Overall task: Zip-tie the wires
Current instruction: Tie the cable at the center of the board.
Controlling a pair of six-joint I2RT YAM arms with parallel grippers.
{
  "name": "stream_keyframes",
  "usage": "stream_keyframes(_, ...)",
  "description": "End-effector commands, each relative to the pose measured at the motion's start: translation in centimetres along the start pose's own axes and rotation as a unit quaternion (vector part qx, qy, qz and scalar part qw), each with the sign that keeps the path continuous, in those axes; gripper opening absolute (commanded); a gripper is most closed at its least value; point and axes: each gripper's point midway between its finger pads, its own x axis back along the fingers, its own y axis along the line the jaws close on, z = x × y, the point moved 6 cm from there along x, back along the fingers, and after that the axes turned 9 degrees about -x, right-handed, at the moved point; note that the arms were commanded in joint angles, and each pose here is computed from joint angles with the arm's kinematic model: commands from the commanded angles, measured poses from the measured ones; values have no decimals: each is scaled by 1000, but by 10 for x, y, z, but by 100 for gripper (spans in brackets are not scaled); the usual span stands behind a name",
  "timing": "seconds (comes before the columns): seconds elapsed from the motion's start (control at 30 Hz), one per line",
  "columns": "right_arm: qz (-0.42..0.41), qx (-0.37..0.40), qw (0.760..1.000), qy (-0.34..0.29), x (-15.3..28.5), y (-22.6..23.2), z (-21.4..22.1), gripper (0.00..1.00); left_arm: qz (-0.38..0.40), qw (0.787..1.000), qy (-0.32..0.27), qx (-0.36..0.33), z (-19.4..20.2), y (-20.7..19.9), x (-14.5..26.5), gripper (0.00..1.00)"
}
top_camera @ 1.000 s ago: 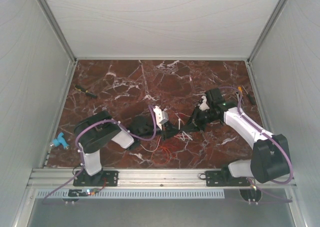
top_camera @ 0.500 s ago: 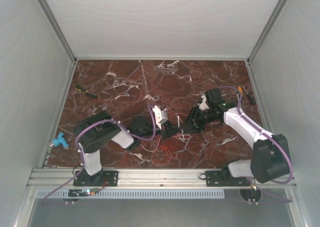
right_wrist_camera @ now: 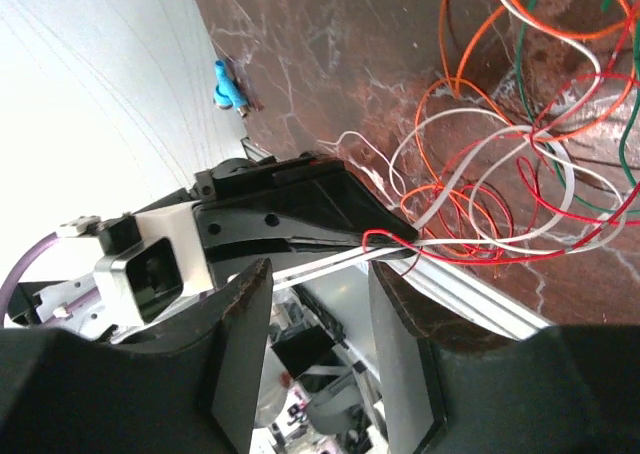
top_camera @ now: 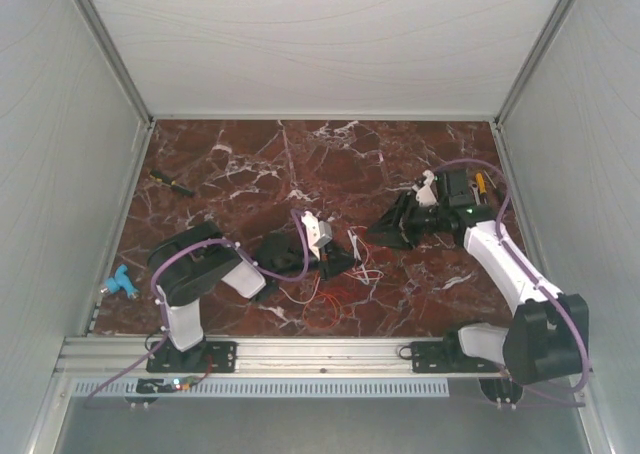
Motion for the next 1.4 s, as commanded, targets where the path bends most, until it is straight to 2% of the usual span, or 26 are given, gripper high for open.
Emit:
stream_keyframes(0.0, -60, 105, 992, -44, 18, 27, -4, 42, 7, 999, -45, -17, -20, 1, -3, 0)
stream_keyframes(0.07, -57, 184, 978, -86, 25, 28, -6, 42, 3, 999, -51, -7, -22, 2, -3, 0)
stream_keyframes(0.13, -58, 277, 949, -138, 33, 32, -6, 42, -3, 999, -54, -1, -24, 4, -2, 0)
stream_keyframes(0.17, -61, 334, 927, -161, 35, 35, -3, 42, -7, 998, -54, 3, -25, 5, -1, 0)
stream_keyframes(0.3, -89, 534, 810, -226, 37, 36, 23, 42, -14, 998, -56, 20, -26, 8, 1, 0)
stream_keyframes(0.37, -110, 584, 767, -241, 35, 32, 32, 41, -14, 998, -54, 22, -26, 9, 1, 0)
stream_keyframes(0.4, -120, 600, 753, -241, 34, 30, 36, 41, -14, 998, -53, 24, -26, 10, 1, 0)
stream_keyframes(0.53, -123, 654, 716, -211, 23, 26, 44, 38, -13, 998, -51, 26, -27, 10, 1, 0)
stream_keyframes(0.7, -132, 719, 655, -194, 13, 33, 44, 39, 2, 998, -52, 27, -31, 8, 0, 0)
stream_keyframes(0.83, -147, 738, 631, -186, 6, 45, 40, 45, 6, 998, -55, 28, -34, 8, -1, 0)
stream_keyframes(1.13, -167, 747, 615, -189, -3, 66, 33, 47, 10, 998, -62, 29, -39, 7, -2, 0)
stream_keyframes(1.37, -200, 751, 612, -143, -10, 75, 45, 47, 12, 998, -63, 29, -39, 7, -2, 0)
